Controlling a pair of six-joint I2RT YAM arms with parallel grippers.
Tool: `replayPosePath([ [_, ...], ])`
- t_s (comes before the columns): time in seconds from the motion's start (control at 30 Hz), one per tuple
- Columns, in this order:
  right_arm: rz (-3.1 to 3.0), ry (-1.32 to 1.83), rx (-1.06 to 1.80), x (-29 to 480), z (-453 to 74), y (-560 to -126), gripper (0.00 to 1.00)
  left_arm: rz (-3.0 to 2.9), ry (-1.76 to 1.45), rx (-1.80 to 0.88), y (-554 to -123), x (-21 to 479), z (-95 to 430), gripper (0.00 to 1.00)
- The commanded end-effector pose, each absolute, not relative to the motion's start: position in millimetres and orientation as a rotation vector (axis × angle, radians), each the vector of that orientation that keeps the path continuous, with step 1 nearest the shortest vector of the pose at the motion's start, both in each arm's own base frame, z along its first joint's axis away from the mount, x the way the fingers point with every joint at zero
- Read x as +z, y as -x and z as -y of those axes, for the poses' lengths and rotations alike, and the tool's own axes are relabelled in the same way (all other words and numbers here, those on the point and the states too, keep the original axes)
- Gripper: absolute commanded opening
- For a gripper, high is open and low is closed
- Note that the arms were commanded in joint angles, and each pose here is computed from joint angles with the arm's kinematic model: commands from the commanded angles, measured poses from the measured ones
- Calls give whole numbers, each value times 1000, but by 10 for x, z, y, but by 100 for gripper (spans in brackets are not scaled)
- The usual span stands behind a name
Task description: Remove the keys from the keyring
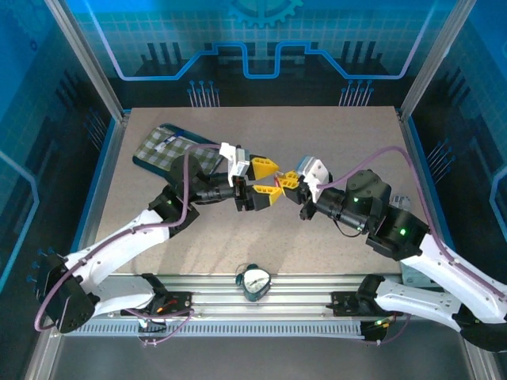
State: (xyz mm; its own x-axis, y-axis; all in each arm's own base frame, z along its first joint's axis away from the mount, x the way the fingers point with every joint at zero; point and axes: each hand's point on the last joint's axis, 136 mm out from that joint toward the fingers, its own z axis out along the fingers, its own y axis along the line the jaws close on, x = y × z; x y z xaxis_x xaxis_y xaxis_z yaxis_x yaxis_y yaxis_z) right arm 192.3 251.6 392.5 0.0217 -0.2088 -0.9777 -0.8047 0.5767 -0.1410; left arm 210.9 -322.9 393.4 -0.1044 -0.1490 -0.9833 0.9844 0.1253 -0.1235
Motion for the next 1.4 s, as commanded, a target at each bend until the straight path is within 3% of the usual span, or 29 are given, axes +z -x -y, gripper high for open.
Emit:
replayPosePath([
  [0.0,-1500,934,693,4024,-2587,-1743,0,-1130,-978,-1269,-2024,4081,3242,67],
  [0.3,-1483,934,756,4075,-2604,-1680,0,-1093,-1051,-1348,-1902,4130,3354,64],
  [0.53,-1472,926,767,4098,-2584,-1659,0,-1090,-1065,-1366,-1872,4141,3374,37],
  [0.63,-1470,925,775,4100,-2589,-1654,0,-1093,-1067,-1368,-1874,4148,3376,31],
  [0.87,-1469,911,760,4111,-2558,-1677,0,-1094,-1079,-1356,-1867,4144,3376,0],
  [1.37,-1445,833,494,4002,-2285,-1943,0,-1045,-1020,-1194,-1894,4177,3213,0],
])
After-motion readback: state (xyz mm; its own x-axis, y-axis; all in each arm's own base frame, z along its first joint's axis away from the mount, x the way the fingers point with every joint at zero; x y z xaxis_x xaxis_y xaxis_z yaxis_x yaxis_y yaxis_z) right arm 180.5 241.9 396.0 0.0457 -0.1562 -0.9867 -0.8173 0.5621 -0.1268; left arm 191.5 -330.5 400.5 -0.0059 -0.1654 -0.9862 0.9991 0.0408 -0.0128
